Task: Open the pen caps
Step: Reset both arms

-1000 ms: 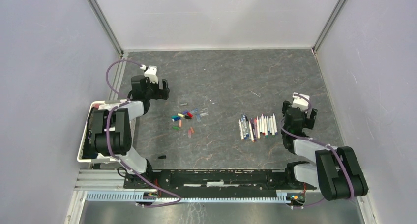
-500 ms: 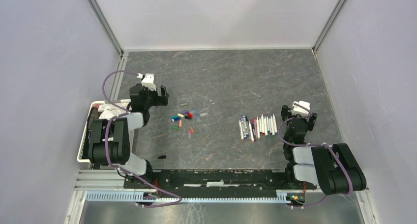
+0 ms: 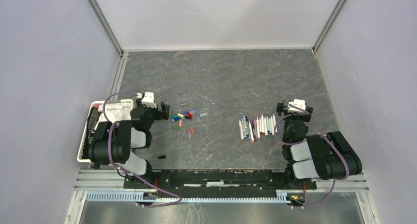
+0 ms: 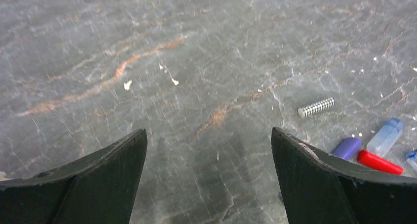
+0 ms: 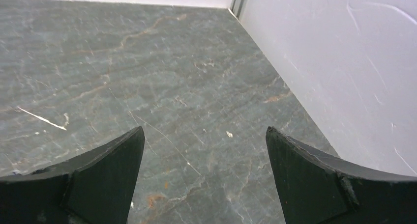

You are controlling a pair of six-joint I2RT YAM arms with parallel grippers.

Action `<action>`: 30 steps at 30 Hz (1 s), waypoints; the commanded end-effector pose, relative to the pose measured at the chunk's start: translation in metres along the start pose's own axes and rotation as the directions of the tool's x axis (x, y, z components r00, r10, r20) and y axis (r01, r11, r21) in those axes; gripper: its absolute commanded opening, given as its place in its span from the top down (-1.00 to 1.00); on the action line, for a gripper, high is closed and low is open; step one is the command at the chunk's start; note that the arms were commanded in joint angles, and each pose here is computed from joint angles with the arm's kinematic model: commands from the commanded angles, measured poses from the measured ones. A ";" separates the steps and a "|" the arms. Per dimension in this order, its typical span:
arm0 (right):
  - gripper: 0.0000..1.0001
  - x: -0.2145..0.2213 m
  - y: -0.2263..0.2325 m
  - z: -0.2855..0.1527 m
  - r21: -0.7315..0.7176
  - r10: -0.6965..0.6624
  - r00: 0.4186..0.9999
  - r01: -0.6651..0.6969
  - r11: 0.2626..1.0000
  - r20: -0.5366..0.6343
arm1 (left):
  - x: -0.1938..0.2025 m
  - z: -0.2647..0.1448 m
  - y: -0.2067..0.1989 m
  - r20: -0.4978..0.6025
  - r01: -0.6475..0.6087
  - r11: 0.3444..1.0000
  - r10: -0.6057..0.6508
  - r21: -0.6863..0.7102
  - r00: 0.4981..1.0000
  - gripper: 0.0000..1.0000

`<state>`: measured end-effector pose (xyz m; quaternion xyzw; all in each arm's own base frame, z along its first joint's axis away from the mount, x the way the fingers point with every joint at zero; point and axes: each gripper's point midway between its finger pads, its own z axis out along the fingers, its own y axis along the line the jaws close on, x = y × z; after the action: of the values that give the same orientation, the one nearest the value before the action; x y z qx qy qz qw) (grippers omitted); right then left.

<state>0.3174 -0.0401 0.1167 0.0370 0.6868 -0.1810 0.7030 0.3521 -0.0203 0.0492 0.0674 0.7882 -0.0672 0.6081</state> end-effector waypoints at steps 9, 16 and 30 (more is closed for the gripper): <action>-0.96 0.032 -0.011 -0.029 -0.007 -0.035 0.996 0.035 0.999 -0.086 | -0.046 0.008 0.000 0.169 -0.024 1.000 0.023 0.007 0.985 -1.00; -0.96 0.032 -0.011 -0.029 -0.007 -0.034 0.996 0.034 0.999 -0.084 | -0.047 0.007 0.001 0.170 -0.025 1.000 0.024 0.005 0.985 -1.00; -0.96 0.032 -0.010 -0.029 -0.009 -0.036 0.996 0.035 0.999 -0.086 | -0.046 0.009 0.001 0.166 -0.025 1.000 0.024 0.005 0.986 -1.00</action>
<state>0.3155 -0.0433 0.1135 0.0391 0.6930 -0.1847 0.6957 0.3632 -0.0197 0.0717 0.0723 0.7589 -0.0619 0.6443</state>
